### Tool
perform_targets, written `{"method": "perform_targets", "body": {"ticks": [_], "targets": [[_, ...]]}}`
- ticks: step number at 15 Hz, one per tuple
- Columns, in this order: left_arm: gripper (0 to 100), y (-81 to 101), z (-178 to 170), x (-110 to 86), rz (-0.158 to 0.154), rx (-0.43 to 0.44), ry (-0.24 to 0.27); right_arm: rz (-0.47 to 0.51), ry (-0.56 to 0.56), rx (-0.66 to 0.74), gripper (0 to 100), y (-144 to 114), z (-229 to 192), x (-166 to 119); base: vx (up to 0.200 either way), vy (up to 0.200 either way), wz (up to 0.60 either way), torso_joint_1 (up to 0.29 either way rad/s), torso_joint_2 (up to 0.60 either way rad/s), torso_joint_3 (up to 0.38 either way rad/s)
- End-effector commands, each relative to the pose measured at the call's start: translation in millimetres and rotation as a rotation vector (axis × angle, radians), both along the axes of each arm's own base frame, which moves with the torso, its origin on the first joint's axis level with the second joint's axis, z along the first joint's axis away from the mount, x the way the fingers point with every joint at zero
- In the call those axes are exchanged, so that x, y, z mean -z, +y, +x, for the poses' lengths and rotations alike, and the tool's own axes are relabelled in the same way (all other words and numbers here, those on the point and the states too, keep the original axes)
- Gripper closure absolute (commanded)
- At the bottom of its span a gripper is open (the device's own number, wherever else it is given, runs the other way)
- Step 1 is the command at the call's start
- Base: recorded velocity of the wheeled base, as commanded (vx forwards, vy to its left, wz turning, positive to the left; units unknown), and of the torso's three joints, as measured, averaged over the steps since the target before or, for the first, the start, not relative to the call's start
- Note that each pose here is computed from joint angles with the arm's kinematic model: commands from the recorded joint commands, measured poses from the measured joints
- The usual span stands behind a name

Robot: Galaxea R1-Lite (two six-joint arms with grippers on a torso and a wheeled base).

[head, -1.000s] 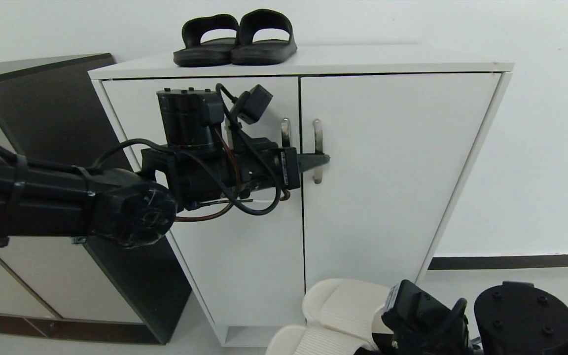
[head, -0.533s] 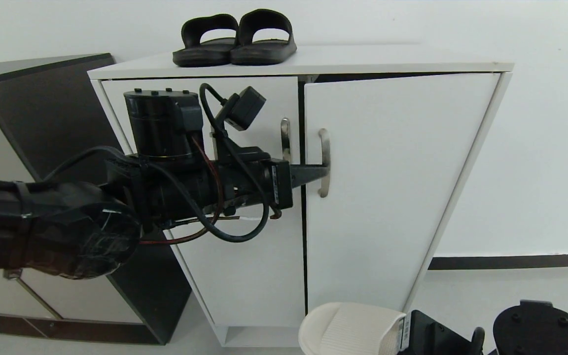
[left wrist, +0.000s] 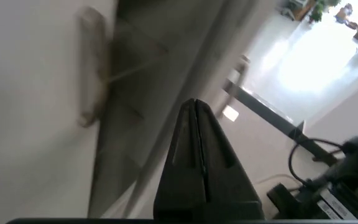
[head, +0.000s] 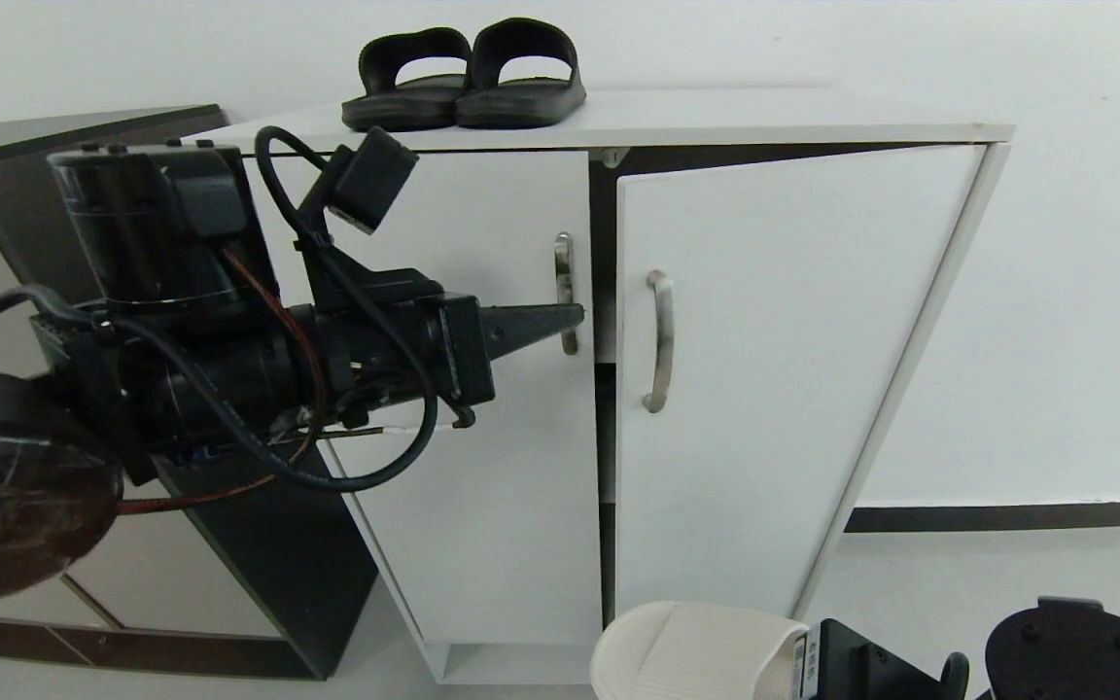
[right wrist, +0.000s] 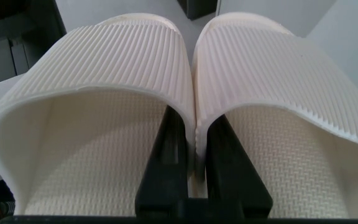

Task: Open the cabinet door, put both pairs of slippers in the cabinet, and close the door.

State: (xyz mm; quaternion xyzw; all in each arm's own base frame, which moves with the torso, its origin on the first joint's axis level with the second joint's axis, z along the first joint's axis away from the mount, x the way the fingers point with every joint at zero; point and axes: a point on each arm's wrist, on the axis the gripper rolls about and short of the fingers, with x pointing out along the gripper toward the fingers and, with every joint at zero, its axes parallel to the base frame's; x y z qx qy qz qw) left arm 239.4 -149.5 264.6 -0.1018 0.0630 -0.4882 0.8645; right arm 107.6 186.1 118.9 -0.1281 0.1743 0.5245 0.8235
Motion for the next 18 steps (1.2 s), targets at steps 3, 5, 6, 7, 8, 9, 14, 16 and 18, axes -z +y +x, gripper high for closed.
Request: {"method": "perform_targets", "body": {"ticks": [3,5,6,7,8,9,14,16,18], "targets": [[100,5.4,37.7,0.6,-0.016,-0.08,0.022,0.0,-0.003,-0.002,100,-0.2,-0.2,-0.1,0.0,0.0,0.0,0.0,0.0,0.0],[100,-1.6,55.8,2.4,-0.032,-0.085,0.043,-0.001,-0.005,-0.005,100,-0.2,-0.3,-0.1,0.0,0.0,0.0,0.0,0.0,0.0],[100,-3.3,58.1,1.5,-0.036,-0.079,0.042,-0.004,-0.004,-0.003,100,-0.1,-0.2,0.4,0.0,0.0,0.0,0.0,0.0,0.0],[100,-4.8,58.8,-1.4,-0.041,-0.075,0.034,-0.003,-0.005,-0.003,100,-0.1,-0.1,0.2,0.0,0.0,0.0,0.0,0.0,0.0],[100,-8.0,57.1,-1.9,-0.042,-0.063,0.033,-0.003,-0.004,-0.005,100,0.0,-0.2,0.2,0.0,0.0,0.0,0.0,0.0,0.0],[100,-12.1,55.0,-3.3,-0.045,-0.049,0.028,-0.007,-0.003,-0.003,100,-0.2,-0.2,1.0,0.0,0.0,0.0,0.0,0.0,0.0],[100,-26.8,58.1,1.1,-0.064,-0.014,-0.01,-0.01,-0.001,0.0,100,-0.3,-0.2,1.3,0.0,0.0,0.0,0.0,0.0,0.0],[100,-33.5,68.3,8.9,-0.083,-0.018,-0.053,-0.014,0.001,0.0,100,0.5,0.3,2.3,0.0,0.0,0.0,0.0,0.0,0.0],[100,-36.0,68.2,9.9,-0.082,-0.012,-0.051,-0.017,0.005,0.001,100,1.2,0.7,3.5,0.0,0.0,0.0,0.0,0.0,0.0]]}}
